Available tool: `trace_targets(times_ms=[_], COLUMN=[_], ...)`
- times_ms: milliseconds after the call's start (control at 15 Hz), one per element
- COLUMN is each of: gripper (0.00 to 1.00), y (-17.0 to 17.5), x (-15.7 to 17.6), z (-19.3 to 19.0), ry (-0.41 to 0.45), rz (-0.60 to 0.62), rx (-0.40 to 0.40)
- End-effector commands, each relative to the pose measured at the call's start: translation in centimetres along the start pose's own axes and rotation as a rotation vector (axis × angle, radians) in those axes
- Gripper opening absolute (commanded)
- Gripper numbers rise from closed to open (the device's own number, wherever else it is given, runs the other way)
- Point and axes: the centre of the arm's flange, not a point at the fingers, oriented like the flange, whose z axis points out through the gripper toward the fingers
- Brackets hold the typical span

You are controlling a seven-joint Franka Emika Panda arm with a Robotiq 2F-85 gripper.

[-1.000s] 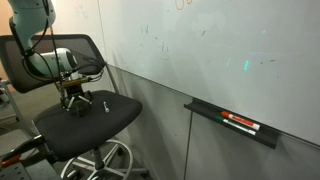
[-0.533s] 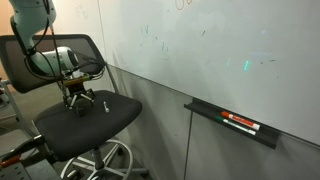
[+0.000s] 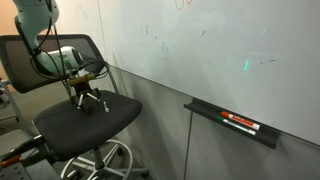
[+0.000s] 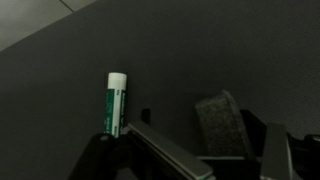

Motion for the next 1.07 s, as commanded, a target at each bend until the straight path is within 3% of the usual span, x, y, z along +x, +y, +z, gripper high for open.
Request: trace_targets(times_ms=[0,467,1000], gripper=[0.58,0.07,0.08], y=[0.6,2.5,5.0], x=[-1.5,-3.2,-5.8], z=[-1.1,-2.4,-3.1], ry=[-0.017,-0.008,-0.033], rz=[-0.016,-0.007,0.001], rx=[-0.028,-0.071,-0.134])
